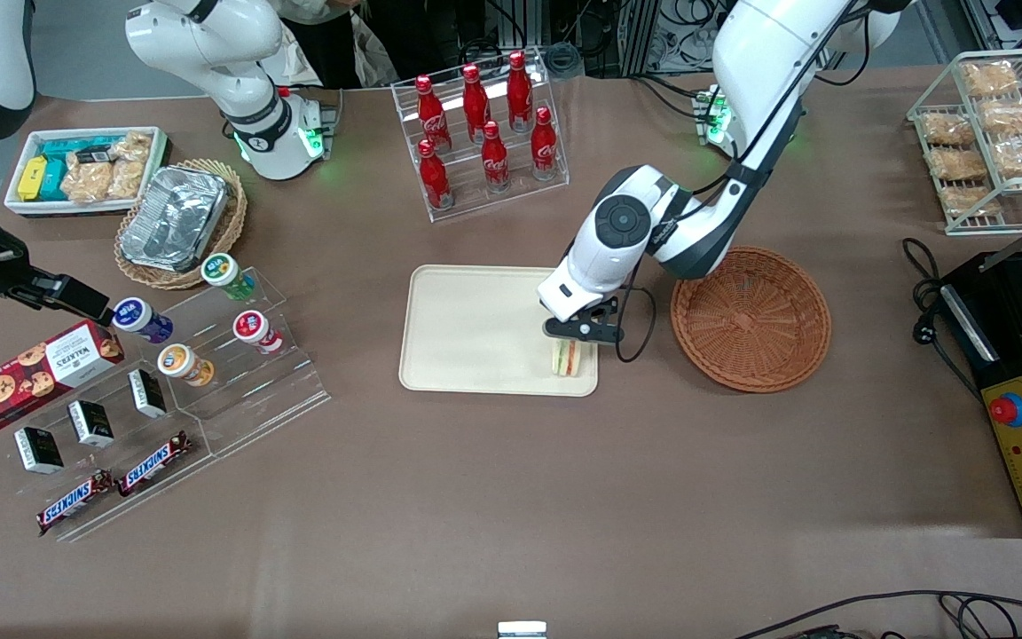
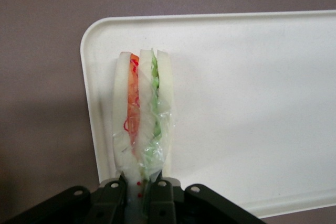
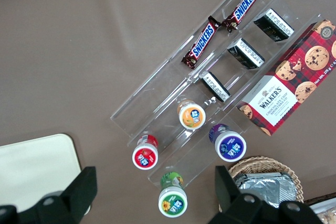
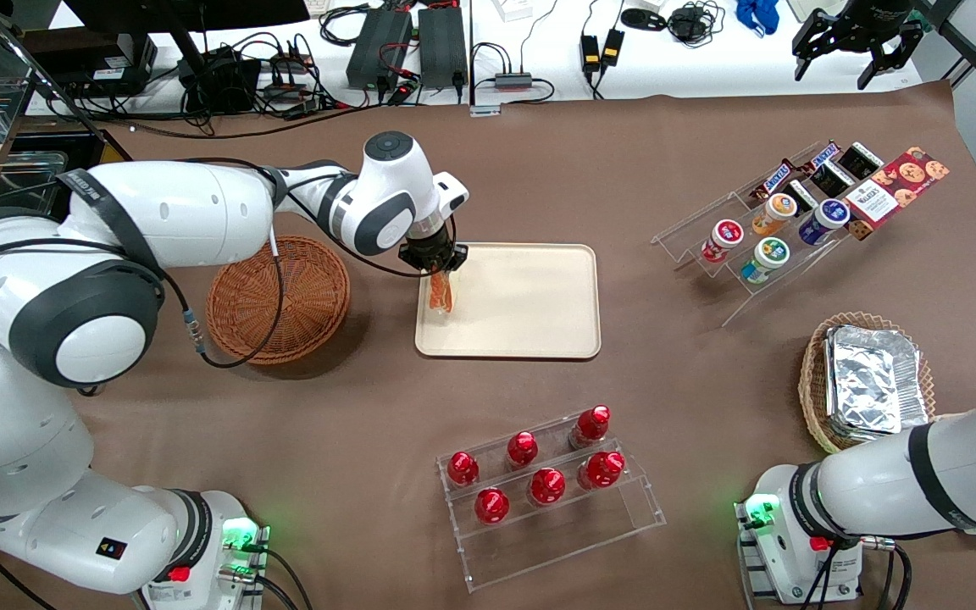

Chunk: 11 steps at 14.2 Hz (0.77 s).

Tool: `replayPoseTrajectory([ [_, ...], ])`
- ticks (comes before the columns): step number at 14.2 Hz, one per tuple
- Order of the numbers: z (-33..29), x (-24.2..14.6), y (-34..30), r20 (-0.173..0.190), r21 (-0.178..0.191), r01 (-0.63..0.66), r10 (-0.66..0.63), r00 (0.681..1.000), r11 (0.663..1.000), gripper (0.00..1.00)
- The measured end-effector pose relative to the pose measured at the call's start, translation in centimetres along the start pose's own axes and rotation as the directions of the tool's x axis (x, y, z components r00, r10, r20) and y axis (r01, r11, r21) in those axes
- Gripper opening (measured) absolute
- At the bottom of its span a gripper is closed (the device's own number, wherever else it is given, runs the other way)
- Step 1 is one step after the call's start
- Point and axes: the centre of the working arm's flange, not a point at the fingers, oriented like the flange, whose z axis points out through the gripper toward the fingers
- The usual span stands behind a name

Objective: Place sandwich from basket to tray
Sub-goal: 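Carry the sandwich over the tray and lower it onto the tray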

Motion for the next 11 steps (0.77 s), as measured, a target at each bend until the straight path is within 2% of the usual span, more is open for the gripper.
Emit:
replayPoseTrajectory([
  [3, 0.4, 0.1, -0.2, 0.005, 0.004, 0.002, -0.002, 1.000, 1.000, 0.16],
  [4, 0.4, 0.1, -0.2, 0.005, 0.004, 0.002, -0.002, 1.000, 1.000, 0.22],
  [7, 0.4, 0.4, -0.5, 0.001, 0.006, 0.012, -0.012, 1.000, 1.000, 0.50],
  [11, -1.7, 2.3, -2.3, -0.024, 0.019, 0.090, -0.090, 0.996, 0.996, 0.88],
])
